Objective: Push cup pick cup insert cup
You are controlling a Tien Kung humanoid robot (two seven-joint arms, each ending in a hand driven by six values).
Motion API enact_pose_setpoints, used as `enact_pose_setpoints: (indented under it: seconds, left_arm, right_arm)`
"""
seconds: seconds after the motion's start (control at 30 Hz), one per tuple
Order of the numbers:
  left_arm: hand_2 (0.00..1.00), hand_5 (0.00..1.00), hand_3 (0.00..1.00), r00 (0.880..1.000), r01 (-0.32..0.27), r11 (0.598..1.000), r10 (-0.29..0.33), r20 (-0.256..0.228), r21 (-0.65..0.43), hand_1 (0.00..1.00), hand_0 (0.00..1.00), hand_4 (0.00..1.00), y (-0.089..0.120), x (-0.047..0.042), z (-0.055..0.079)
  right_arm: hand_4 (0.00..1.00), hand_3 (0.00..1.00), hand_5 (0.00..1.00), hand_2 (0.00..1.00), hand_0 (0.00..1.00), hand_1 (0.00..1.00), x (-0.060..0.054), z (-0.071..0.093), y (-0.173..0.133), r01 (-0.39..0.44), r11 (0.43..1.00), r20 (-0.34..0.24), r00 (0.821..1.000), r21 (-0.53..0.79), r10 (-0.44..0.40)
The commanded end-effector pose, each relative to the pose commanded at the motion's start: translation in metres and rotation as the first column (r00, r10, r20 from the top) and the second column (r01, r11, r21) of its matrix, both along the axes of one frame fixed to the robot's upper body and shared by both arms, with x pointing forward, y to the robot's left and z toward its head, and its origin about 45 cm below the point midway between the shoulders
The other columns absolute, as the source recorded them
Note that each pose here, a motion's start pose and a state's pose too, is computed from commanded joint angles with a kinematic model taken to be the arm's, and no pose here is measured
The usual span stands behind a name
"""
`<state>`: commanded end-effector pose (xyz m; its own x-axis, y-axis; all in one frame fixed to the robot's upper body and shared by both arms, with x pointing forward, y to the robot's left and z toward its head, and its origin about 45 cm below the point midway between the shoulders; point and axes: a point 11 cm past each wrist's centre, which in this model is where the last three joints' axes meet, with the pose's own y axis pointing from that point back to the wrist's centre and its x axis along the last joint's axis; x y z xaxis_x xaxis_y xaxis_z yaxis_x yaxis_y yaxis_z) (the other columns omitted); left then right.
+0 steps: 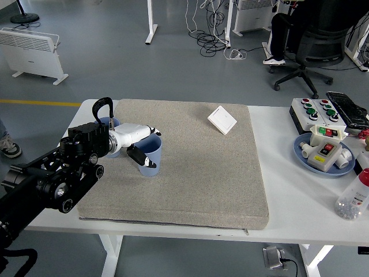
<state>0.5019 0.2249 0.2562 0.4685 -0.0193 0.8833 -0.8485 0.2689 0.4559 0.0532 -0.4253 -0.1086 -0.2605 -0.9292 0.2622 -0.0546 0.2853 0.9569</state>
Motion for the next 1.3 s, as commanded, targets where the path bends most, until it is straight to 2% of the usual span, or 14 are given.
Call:
enact_pose_setpoints:
  seconds: [0.03, 0.07, 0.23, 0.27, 0.43, 0.47, 0.63, 0.67, 0.8, 1.03, 1.17, 1.3]
  left_arm:
    - [0.886, 0.155, 0.813, 1.000, 0.000, 1.000, 0.000, 0.002, 0.004, 0.730, 0.547, 0.713, 0.001, -0.0001, 0.000]
    - [0.805, 0.002, 0.632, 1.000, 0.000, 1.000, 0.000, 0.003, 0.006, 0.662, 0.498, 0.526, 0.001, -0.0002, -0.001]
    - [0.805, 0.002, 0.632, 1.000, 0.004, 1.000, -0.004, 0.009, 0.013, 0.662, 0.498, 0.526, 0.002, -0.0009, -0.002]
    - [0.735, 0.002, 0.522, 1.000, 0.006, 1.000, -0.006, 0.012, 0.014, 0.610, 0.514, 0.392, 0.002, -0.0011, -0.002]
    - [0.735, 0.002, 0.522, 0.999, 0.026, 1.000, -0.026, 0.034, 0.010, 0.610, 0.514, 0.392, 0.000, -0.0023, 0.002]
    - [0.602, 0.002, 0.484, 0.999, 0.027, 1.000, -0.027, 0.035, 0.008, 0.561, 0.500, 0.290, -0.001, -0.0028, 0.003]
    - [0.602, 0.002, 0.484, 0.999, 0.032, 0.999, -0.032, 0.031, -0.008, 0.561, 0.500, 0.290, -0.004, -0.0073, 0.014]
    - [0.570, 0.002, 0.469, 0.999, 0.028, 0.999, -0.027, 0.032, -0.016, 0.550, 0.502, 0.271, -0.003, -0.0087, 0.021]
    - [0.570, 0.002, 0.469, 0.998, 0.022, 0.999, -0.020, 0.055, -0.036, 0.550, 0.502, 0.271, -0.003, -0.0119, 0.049]
    - [0.573, 0.002, 0.469, 0.987, 0.002, 0.998, 0.009, 0.159, -0.070, 0.554, 0.515, 0.269, 0.012, -0.0108, 0.116]
    - [0.579, 0.002, 0.471, 0.977, -0.054, 0.996, 0.067, 0.203, -0.068, 0.562, 0.521, 0.290, 0.036, -0.0040, 0.142]
    - [0.586, 0.002, 0.479, 0.969, -0.126, 0.990, 0.137, 0.207, -0.065, 0.569, 0.531, 0.285, 0.063, 0.0037, 0.152]
  right_arm:
    - [0.076, 0.560, 0.453, 0.624, 0.754, 0.627, 0.000, 0.000, 0.000, 0.000, 1.000, -0.001, 1.000, 0.000, 0.000]
    - [0.076, 0.560, 0.449, 0.624, 0.754, 0.627, -0.001, 0.000, 0.000, 0.000, 1.000, -0.001, 1.000, 0.000, 0.000]
    - [0.076, 0.560, 0.449, 0.624, 0.754, 0.627, -0.002, 0.000, 0.000, 0.001, 1.000, -0.003, 1.000, 0.001, -0.001]
    - [0.076, 0.559, 0.453, 0.625, 0.753, 0.627, -0.002, 0.000, 0.000, 0.001, 1.000, -0.003, 1.000, 0.001, -0.001]
    - [0.076, 0.559, 0.453, 0.625, 0.753, 0.627, -0.003, -0.001, 0.001, 0.001, 1.000, -0.006, 1.000, 0.001, -0.001]
    - [0.076, 0.559, 0.450, 0.625, 0.753, 0.627, -0.004, -0.001, 0.001, 0.001, 1.000, -0.006, 1.000, 0.002, -0.001]
    - [0.076, 0.559, 0.450, 0.625, 0.753, 0.627, -0.005, -0.001, 0.001, 0.004, 1.000, -0.007, 1.000, 0.003, -0.004]
    - [0.076, 0.559, 0.449, 0.625, 0.753, 0.626, -0.005, -0.001, 0.001, 0.005, 1.000, -0.007, 1.000, 0.003, -0.005]
    - [0.076, 0.559, 0.449, 0.625, 0.753, 0.626, -0.005, -0.001, 0.001, 0.009, 1.000, -0.005, 1.000, 0.003, -0.009]
    - [0.076, 0.559, 0.448, 0.625, 0.753, 0.627, -0.005, -0.001, 0.000, 0.011, 1.000, -0.005, 1.000, 0.002, -0.011]
    - [0.076, 0.559, 0.447, 0.625, 0.753, 0.626, -0.005, 0.000, -0.001, 0.012, 1.000, -0.005, 1.000, 0.000, -0.012]
    - [0.074, 0.559, 0.445, 0.622, 0.753, 0.626, -0.005, 0.000, -0.001, 0.014, 1.000, -0.005, 1.000, -0.002, -0.014]
